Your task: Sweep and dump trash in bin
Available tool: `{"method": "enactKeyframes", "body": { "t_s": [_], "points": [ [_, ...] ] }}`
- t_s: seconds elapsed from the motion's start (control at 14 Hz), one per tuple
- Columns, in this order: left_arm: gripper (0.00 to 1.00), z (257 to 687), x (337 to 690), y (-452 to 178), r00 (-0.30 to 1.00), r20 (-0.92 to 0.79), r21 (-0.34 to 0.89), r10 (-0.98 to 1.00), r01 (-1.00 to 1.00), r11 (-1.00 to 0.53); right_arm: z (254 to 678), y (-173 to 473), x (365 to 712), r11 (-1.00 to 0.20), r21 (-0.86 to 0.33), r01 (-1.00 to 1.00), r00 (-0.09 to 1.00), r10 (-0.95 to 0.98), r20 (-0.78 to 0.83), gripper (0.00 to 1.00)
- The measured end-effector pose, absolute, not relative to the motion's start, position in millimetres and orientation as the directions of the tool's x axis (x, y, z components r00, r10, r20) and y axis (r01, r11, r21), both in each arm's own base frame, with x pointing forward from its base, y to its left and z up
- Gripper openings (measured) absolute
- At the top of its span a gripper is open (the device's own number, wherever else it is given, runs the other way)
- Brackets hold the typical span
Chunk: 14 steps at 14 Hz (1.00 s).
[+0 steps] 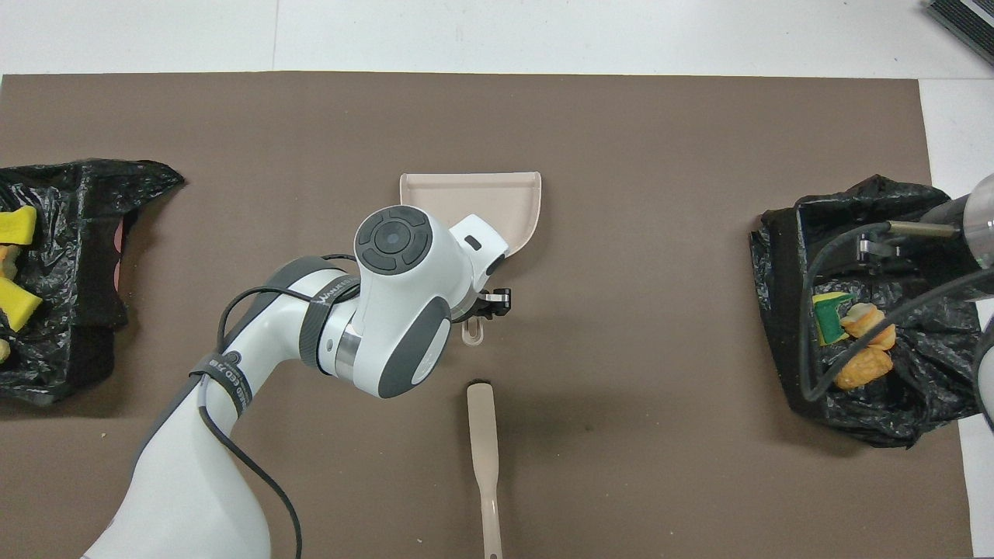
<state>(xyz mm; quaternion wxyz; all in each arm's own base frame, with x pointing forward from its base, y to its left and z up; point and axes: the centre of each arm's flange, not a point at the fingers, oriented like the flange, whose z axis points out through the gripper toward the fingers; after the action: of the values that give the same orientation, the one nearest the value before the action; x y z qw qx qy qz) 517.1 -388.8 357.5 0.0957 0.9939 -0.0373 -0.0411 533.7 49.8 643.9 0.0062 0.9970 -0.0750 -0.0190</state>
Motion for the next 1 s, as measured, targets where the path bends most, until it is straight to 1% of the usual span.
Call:
{"method": "enactKeyframes", "body": {
  "t_s": [0.07, 0.14, 0.21, 0.29, 0.43, 0.64, 0.79, 1.0],
  "points": [
    [0.69, 365.6, 521.1, -386.6, 0.995, -0.060, 0.199, -0.076, -0.063, -0.978, 643.9, 49.8, 533.7, -0.989, 0.015, -0.149, 0.988, -0.150, -0.037, 1.00],
    [0.82, 375.2, 526.9, -381.0, 0.997, -0.045, 0.205, -0.064, -0.053, -0.977, 643.8, 49.8, 533.7, -0.989, 0.015, -0.149, 0.988, -0.150, -0.037, 1.00],
    [0.93, 383.1, 533.4, -371.8, 0.998, -0.035, 0.208, -0.047, -0.039, -0.977, 643.8, 49.6, 533.7, -0.989, 0.015, -0.150, 0.988, -0.150, -0.037, 1.00],
    [1.00, 389.4, 541.6, -357.4, 0.999, -0.031, 0.207, -0.023, -0.016, -0.978, 643.8, 49.5, 533.7, -0.989, 0.015, -0.150, 0.988, -0.150, -0.037, 1.00],
    [1.00, 395.5, 565.3, -313.5, 0.999, -0.027, 0.194, 0.032, 0.036, -0.980, 643.8, 49.0, 533.8, -0.988, 0.015, -0.151, 0.988, -0.151, -0.037, 1.00],
    [1.00, 406.5, 596.9, -238.7, 1.000, -0.009, 0.180, 0.021, 0.023, -0.983, 643.8, 48.3, 533.9, -0.988, 0.015, -0.152, 0.988, -0.152, -0.037, 1.00],
    [1.00, 422.9, 606.6, -203.8, 1.000, 0.000, 0.159, 0.025, 0.025, -0.987, 643.8, 47.0, 534.0, -0.988, 0.015, -0.154, 0.987, -0.155, -0.037, 1.00],
    [1.00, 464.8, 613.0, -154.4, 0.999, 0.037, 0.073, -0.010, -0.012, -0.997, 643.8, 46.7, 534.0, -0.988, 0.015, -0.155, 0.987, -0.155, -0.037, 1.00]
  ]
}}
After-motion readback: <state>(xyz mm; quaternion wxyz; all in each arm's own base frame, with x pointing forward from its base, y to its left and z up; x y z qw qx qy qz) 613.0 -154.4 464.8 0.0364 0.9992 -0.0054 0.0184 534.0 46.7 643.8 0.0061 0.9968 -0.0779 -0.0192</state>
